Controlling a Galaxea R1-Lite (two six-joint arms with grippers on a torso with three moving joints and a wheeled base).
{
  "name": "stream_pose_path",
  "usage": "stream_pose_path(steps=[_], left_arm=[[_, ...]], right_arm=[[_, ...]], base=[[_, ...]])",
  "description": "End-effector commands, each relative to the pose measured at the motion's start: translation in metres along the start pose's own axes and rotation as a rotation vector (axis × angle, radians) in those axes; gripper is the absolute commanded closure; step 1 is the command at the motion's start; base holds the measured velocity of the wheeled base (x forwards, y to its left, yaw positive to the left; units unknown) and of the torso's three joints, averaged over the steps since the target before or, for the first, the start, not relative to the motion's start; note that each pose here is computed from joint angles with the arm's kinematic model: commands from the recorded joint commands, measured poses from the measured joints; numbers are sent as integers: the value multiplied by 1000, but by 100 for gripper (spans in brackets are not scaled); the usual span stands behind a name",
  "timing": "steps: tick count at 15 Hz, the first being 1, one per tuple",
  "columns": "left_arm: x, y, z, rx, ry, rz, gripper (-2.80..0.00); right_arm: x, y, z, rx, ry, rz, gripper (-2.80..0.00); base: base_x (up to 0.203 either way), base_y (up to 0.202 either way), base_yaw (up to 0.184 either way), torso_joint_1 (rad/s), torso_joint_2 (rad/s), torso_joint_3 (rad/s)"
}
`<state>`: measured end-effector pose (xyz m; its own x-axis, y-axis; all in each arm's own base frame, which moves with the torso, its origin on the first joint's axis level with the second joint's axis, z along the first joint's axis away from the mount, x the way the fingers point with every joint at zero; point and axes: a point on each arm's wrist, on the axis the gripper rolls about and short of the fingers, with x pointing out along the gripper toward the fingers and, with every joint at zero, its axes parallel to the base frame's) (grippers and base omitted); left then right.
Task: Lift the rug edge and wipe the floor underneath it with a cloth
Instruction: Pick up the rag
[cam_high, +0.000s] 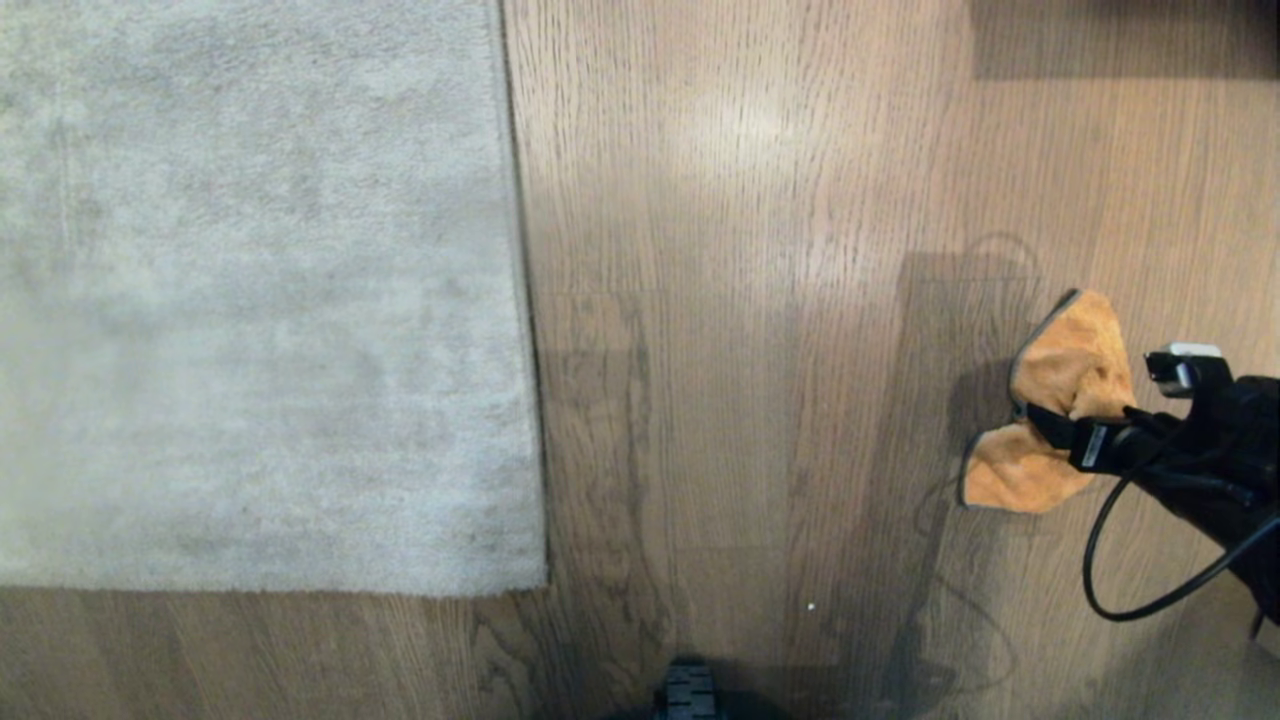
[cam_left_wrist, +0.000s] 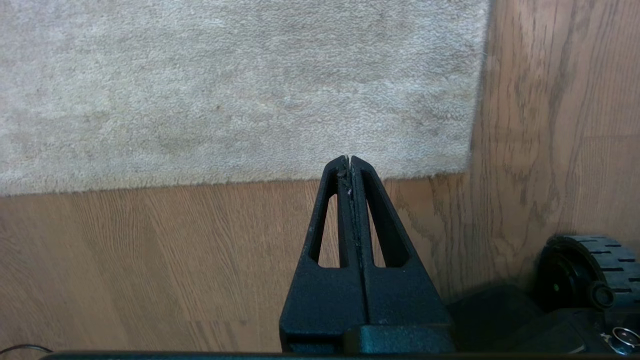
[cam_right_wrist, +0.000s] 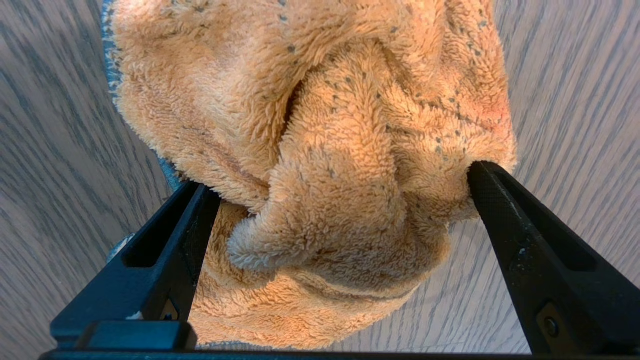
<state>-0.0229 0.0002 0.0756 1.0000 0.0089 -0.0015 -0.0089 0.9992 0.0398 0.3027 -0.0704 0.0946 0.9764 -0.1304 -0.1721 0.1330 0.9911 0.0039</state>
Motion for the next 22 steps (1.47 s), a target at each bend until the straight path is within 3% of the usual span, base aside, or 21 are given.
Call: stream_pose_path(steps=[1, 4, 5, 22], left_arm=[[0, 0, 0, 0, 0, 0, 0], [0, 0, 0, 0, 0, 0, 0], [0, 0, 0, 0, 0, 0, 0], [0, 0, 0, 0, 0, 0, 0]], right_arm=[[5, -1, -3, 1, -10, -7, -280], [7, -1, -4, -2, -21, -6, -280], [7, -1, -3, -2, -23, -7, 0], [-24, 3, 19, 1, -62, 1, 0]], base=[[0, 0, 0, 0, 0, 0], [0, 0, 0, 0, 0, 0], [0, 0, 0, 0, 0, 0], [0, 0, 0, 0, 0, 0]])
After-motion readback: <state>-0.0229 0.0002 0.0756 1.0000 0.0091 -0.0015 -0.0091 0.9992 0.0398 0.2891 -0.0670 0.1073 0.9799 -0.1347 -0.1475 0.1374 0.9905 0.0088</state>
